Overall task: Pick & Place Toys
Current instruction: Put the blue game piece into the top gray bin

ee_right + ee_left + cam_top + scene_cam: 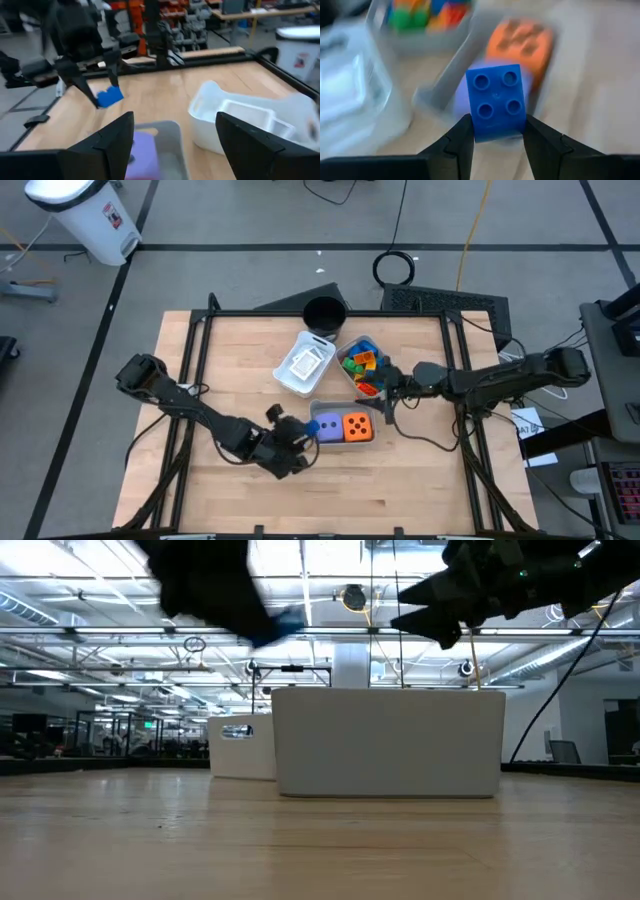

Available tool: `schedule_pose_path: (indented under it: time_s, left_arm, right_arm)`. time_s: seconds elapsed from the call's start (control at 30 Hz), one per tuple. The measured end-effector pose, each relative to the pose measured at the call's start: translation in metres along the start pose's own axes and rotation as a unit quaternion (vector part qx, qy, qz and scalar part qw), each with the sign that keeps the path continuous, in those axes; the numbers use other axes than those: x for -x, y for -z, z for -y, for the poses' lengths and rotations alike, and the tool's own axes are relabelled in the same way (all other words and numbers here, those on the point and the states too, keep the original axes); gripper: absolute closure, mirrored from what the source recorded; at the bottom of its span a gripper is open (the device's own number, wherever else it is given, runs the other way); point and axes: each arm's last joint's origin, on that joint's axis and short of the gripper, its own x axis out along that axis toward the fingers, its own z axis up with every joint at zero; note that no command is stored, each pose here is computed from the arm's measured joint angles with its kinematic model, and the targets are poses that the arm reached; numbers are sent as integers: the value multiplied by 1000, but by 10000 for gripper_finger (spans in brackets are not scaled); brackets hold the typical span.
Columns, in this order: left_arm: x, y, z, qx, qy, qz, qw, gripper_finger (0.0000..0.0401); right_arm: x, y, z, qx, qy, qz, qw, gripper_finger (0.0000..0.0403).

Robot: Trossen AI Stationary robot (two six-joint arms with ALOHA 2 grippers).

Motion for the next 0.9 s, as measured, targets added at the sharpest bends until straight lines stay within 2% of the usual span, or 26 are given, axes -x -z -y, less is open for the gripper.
schedule_pose_path:
  time_s: [0.2,0.4,0.6,0.77,0.9]
  left_arm:
    - [-6,-30,5,-36,40,88,995,257]
    - [-15,-44,-3,-36,54,102,993,257]
    - [-19,-50,-6,-28,79,103,991,257]
    - [-20,-51,-7,-26,78,106,991,257]
    - [-20,-51,-7,-27,79,105,991,257]
  right_arm:
    - [-22,9,-11,6,-39,49,998,146]
    - [-36,21,-19,12,-127,67,990,114]
    - [-52,24,-22,7,-150,69,986,91]
    - [-66,21,-30,10,-163,70,984,96]
    - [-70,20,-31,14,-165,73,983,123]
